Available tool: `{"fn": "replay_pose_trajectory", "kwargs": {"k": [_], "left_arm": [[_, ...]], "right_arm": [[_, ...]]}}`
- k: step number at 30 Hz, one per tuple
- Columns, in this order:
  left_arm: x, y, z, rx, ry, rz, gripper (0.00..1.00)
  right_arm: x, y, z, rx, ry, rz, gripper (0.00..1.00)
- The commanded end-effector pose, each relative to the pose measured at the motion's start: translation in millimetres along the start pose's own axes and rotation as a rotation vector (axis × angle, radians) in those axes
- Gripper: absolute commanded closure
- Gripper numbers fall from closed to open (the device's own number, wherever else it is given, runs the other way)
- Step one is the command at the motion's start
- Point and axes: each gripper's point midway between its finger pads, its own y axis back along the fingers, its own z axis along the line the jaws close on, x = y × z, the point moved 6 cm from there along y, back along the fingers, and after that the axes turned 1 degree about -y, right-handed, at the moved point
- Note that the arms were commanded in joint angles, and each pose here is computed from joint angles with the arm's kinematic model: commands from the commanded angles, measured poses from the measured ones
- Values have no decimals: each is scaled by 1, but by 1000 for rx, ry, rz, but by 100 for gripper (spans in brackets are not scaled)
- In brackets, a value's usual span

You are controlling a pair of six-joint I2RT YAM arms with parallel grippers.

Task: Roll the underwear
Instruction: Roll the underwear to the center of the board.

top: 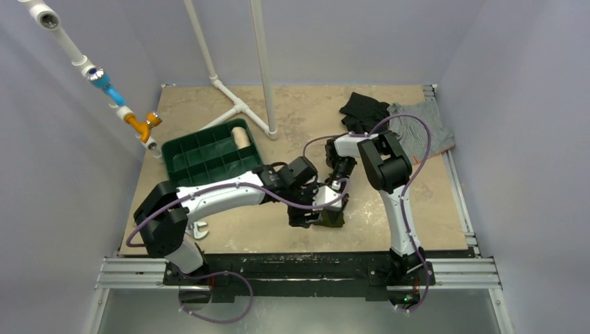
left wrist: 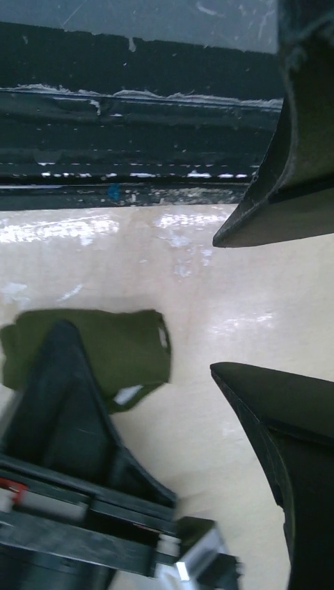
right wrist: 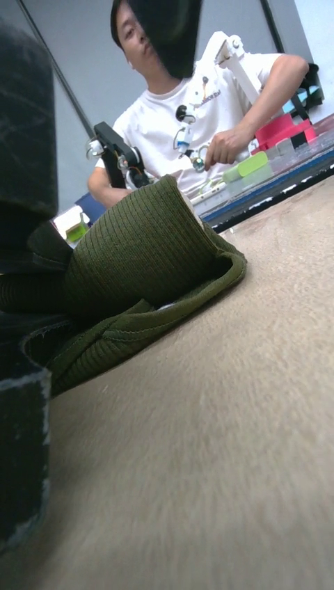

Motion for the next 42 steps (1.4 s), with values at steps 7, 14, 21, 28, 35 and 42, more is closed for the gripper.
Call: {"fn": "replay_pose_trajectory", "kwargs": {"k": [7, 14, 21, 28, 35, 42], "left_arm": [[-27, -59, 6, -148, -201, -9, 38], [-25, -75, 15, -268, -244, 4, 37], [-18, -93, 17, -262, -253, 38, 37], [1, -111, 14, -219, -230, 88, 48], [18, -120, 7, -124, -199, 134, 83], [32, -112, 9, 44, -96, 148, 100]], "right_arm": [[-43, 3, -63, 209, 248, -78, 100], [-41, 0, -65, 205, 243, -68, 100], [-40, -2, -68, 198, 240, -62, 100], [-40, -2, -66, 196, 244, -65, 100], [-39, 1, -61, 202, 252, -86, 92], [-33, 18, -52, 193, 253, -155, 70]]}}
